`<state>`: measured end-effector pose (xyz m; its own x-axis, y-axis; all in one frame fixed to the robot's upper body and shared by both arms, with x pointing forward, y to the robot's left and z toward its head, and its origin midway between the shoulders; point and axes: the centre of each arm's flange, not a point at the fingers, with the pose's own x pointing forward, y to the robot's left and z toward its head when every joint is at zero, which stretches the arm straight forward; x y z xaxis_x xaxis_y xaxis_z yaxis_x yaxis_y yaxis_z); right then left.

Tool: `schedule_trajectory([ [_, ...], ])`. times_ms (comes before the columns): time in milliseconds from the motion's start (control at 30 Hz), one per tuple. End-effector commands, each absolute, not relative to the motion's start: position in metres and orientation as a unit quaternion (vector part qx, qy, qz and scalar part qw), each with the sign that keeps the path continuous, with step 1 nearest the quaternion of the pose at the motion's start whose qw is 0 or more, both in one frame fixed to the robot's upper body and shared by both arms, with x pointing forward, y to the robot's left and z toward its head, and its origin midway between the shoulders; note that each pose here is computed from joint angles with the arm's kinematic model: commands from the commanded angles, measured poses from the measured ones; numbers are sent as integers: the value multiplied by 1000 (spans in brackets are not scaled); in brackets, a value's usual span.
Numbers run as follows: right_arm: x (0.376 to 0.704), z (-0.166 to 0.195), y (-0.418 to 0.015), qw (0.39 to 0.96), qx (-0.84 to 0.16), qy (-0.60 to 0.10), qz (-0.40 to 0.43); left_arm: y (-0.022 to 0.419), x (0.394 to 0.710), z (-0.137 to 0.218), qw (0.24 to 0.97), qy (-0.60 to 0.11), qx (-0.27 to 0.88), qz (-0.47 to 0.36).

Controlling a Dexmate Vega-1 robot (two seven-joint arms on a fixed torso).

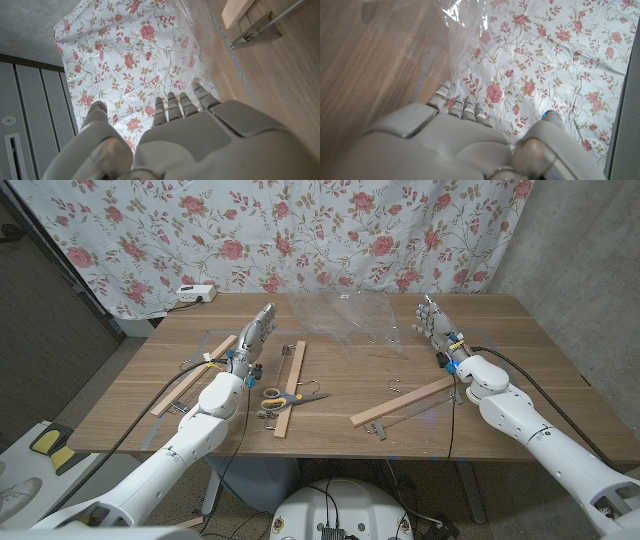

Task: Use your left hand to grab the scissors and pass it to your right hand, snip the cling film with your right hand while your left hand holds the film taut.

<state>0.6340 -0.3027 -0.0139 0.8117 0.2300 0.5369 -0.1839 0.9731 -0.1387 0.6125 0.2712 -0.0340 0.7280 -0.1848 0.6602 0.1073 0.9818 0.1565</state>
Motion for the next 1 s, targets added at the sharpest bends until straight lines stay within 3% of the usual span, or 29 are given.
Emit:
schedule_trajectory([
  [33,632,-6,-303,952,-48,-287,92,281,593,-14,916,-373,135,-62],
  [367,628,-9,-312,954,-47,-285,80,279,583,-8,912,-379,139,-66],
  [1000,621,-7,-323,953,-51,-288,77,273,557,1,887,-386,252,-1],
])
